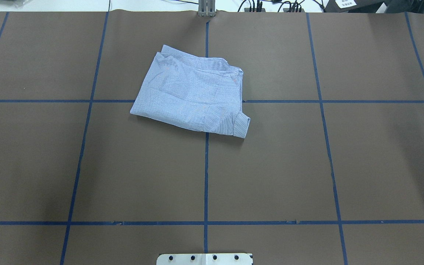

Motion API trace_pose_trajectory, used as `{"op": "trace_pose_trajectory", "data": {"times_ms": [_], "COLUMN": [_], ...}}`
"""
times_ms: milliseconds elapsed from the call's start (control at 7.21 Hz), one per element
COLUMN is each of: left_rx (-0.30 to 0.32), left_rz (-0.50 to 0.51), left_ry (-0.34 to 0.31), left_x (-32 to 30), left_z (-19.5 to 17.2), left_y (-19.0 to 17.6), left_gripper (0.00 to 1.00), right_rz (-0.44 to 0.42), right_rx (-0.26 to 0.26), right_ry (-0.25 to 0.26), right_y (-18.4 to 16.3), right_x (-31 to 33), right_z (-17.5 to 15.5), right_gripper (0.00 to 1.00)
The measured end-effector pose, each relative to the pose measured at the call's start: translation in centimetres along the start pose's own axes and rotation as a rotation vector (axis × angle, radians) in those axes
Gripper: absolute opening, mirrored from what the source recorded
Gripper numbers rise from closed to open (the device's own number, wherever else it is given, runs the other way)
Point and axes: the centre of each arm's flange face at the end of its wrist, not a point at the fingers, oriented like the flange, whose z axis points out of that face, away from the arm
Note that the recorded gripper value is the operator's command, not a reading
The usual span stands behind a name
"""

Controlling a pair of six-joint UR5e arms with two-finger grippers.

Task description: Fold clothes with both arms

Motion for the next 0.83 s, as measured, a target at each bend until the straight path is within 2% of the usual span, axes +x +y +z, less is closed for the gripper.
{"op": "trace_pose_trajectory", "data": {"times_ms": [278, 833], "left_rx": [0.001, 0.023], "left_rz": [0.001, 0.026], "left_ry": [0.001, -0.001], "left_x": [0.0, 0.2], "left_z": [0.0, -0.1], "left_y": [-0.1, -0.7], "left_gripper": [0.99, 0.99], "right_rz": [0.0, -0.021], "right_rx": [0.003, 0.024], "right_ry": [-0.058, -0.075], "right_y": [-0.1, -1.2], "right_x": [-0.5, -1.2], "right_z": [0.1, -0.7], "right_gripper": [1.0, 1.0]}}
